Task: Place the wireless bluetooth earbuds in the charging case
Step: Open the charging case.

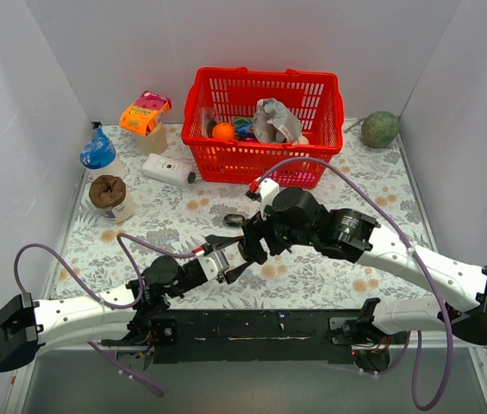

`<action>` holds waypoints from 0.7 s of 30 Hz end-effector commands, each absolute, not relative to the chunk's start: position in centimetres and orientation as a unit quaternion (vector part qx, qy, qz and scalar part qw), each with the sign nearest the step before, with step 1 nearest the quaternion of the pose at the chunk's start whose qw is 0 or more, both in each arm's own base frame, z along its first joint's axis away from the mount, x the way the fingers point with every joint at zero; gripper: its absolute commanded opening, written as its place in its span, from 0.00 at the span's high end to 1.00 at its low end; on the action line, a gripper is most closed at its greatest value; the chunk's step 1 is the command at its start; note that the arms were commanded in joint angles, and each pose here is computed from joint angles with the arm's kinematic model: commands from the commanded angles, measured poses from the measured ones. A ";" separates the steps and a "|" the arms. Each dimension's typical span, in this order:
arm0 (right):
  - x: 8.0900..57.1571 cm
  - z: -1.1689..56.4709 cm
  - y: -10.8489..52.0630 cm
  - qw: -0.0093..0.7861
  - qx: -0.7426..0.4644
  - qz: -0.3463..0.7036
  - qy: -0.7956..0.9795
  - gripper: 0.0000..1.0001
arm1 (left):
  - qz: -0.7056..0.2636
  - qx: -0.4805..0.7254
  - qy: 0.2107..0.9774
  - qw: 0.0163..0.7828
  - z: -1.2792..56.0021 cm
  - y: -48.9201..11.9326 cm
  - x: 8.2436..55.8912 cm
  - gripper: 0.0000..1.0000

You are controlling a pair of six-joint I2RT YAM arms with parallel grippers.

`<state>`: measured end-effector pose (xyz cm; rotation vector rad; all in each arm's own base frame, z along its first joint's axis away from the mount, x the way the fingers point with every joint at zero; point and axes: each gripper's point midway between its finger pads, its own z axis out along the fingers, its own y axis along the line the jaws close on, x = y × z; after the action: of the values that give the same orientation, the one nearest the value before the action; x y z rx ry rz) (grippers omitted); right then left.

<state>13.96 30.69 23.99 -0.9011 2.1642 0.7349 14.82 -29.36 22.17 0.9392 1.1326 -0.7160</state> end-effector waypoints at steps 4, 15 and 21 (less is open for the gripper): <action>14.0 23.8 31.8 0.330 -0.336 0.305 0.828 0.21 | -0.326 0.413 0.480 0.702 24.9 -29.4 14.6 1.00; 15.8 23.2 29.3 0.336 -0.295 0.290 0.846 0.22 | -0.324 0.413 0.478 0.704 25.1 -29.2 14.6 1.00; 16.2 23.5 28.4 0.345 -0.280 0.290 0.848 0.23 | -0.324 0.413 0.481 0.702 24.8 -29.2 14.6 1.00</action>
<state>15.45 29.10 22.87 -0.7774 2.2291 0.7654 14.79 -29.11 22.01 0.9525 1.1402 -0.7030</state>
